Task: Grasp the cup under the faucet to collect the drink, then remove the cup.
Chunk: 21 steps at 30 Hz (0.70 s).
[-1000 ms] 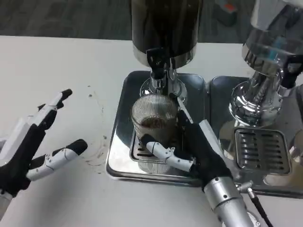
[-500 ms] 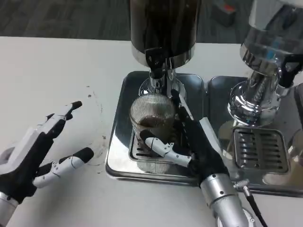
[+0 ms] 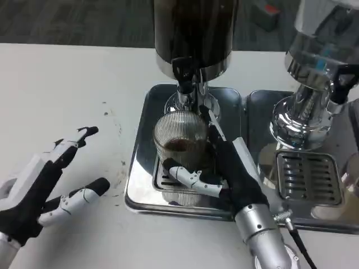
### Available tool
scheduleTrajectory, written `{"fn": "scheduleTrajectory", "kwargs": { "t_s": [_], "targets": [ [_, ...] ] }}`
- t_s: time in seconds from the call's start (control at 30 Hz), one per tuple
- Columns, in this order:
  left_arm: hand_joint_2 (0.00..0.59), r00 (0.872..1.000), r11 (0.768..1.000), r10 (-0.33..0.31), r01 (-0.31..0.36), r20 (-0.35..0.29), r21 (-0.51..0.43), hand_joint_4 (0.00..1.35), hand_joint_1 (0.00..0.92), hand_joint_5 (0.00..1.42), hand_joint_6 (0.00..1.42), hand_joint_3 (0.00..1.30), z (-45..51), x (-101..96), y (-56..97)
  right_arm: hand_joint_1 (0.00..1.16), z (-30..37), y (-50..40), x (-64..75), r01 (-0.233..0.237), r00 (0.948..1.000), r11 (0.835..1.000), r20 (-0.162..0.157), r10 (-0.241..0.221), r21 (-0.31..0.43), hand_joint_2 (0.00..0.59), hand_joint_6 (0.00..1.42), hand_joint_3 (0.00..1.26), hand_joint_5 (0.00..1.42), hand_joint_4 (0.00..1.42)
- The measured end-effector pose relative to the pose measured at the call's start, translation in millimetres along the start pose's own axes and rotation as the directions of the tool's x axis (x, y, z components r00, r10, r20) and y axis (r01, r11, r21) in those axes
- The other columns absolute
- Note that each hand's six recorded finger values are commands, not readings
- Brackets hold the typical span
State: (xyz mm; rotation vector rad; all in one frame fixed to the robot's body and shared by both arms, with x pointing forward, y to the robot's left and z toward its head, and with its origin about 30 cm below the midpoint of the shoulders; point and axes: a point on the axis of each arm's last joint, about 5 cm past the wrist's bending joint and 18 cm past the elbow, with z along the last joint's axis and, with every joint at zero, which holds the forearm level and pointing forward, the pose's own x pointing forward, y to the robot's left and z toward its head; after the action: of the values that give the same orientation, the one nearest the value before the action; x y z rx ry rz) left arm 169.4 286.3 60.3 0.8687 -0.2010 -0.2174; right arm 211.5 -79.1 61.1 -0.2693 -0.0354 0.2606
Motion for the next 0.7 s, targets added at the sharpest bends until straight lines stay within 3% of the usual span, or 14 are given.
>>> {"fn": "scheduleTrajectory", "kwargs": {
  "t_s": [0.2, 0.47, 0.7],
  "targets": [
    [0.135, 1.000, 1.000, -0.006, 0.005, -0.010, -0.005, 0.00, 0.000, 0.15, 0.04, 0.13, -0.7, -4.4, -1.8, 0.94, 1.6, -0.1, 1.3, 0.016, 0.9999, 1.000, -0.004, -0.016, -0.004, 0.242, 0.22, 0.00, 0.09, 0.01],
    [0.135, 1.000, 1.000, 0.004, -0.004, -0.002, -0.010, 0.00, 0.000, 0.16, 0.04, 0.13, 0.7, -4.5, -1.4, 0.95, 4.3, 0.6, 4.7, 0.013, 0.9999, 1.000, -0.004, -0.013, -0.006, 0.245, 0.36, 0.03, 0.29, 0.26],
    [0.136, 1.000, 1.000, 0.015, -0.016, -0.014, -0.023, 0.01, 0.000, 0.16, 0.04, 0.14, 0.2, -7.9, -1.9, 0.97, 4.9, 0.7, 6.3, 0.020, 0.9998, 1.000, -0.006, -0.020, -0.006, 0.256, 0.45, 0.13, 0.38, 0.38]
  ]
}}
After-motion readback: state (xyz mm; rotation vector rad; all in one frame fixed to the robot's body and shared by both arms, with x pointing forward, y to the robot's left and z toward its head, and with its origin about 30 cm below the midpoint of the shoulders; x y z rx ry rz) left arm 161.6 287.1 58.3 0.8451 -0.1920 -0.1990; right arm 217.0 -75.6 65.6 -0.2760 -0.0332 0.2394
